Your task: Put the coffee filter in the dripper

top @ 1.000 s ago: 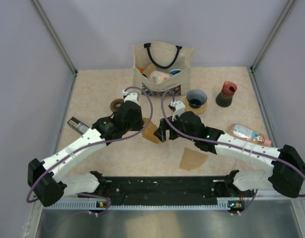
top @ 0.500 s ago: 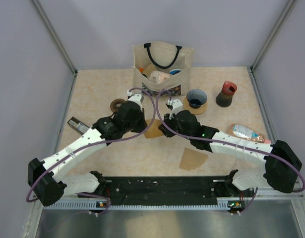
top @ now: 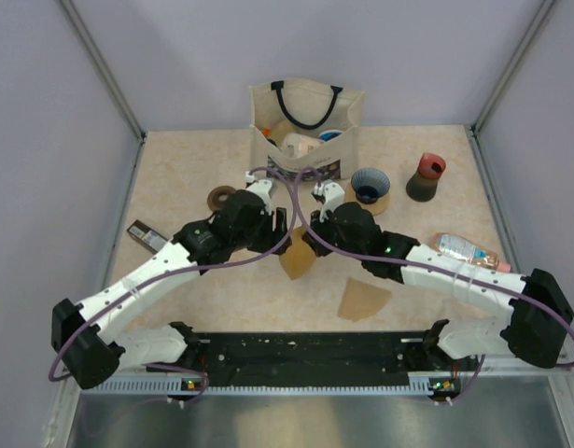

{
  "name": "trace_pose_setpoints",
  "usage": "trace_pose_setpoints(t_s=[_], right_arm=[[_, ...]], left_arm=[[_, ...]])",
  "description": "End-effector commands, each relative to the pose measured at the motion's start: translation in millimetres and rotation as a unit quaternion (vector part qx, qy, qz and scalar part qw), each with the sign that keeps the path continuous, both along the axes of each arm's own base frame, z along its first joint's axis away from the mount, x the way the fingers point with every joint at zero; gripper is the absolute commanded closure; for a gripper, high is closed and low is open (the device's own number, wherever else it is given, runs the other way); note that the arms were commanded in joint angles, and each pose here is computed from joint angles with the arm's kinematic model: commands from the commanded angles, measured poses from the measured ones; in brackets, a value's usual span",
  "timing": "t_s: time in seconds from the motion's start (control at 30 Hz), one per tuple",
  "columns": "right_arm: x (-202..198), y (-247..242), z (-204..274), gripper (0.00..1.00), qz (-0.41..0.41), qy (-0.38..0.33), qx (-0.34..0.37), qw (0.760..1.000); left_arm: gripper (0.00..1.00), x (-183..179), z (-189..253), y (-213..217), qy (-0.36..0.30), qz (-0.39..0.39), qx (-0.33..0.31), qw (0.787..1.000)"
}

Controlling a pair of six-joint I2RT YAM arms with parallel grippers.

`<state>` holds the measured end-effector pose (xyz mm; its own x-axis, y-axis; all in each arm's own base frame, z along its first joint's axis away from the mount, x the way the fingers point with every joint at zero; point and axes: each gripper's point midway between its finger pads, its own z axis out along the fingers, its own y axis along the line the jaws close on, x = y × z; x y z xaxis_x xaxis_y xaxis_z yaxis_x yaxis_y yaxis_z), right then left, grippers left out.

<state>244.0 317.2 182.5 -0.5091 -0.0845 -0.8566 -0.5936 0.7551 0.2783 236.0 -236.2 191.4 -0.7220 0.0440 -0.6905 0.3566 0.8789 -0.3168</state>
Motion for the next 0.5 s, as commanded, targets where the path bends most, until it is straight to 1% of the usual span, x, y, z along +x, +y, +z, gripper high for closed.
trace_pose_setpoints(t_s=[0.0, 0.07, 0.17, 0.3, 0.4, 0.47], right_arm=[[-1, -5, 47, 1.0, 0.003, -0.028, 0.022, 0.999], [0, -14, 50, 1.0, -0.013, -0.025, 0.013, 1.0], [13, -40, 60, 1.0, -0.059, -0.019, 0.003, 0.998], [39, -82, 98, 1.0, -0.118, -0.038, 0.016, 0.992], [58, -118, 140, 1.0, -0.165, -0.077, 0.029, 0.983], [70, -144, 156, 1.0, -0.202, -0.085, 0.028, 0.975]], left_arm=[[0.22, 8, 60, -13, -0.075, -0.011, -0.077, 0.994], [0.01, 9, 72, -7, -0.097, 0.002, -0.09, 0.991], [0.01, 6, 93, 10, -0.127, 0.032, -0.105, 0.986], [0.01, 2, 105, 38, -0.152, 0.083, -0.114, 0.978], [0.01, 3, 98, 58, -0.158, 0.128, -0.103, 0.974], [0.01, 4, 91, 66, -0.155, 0.145, -0.097, 0.972]])
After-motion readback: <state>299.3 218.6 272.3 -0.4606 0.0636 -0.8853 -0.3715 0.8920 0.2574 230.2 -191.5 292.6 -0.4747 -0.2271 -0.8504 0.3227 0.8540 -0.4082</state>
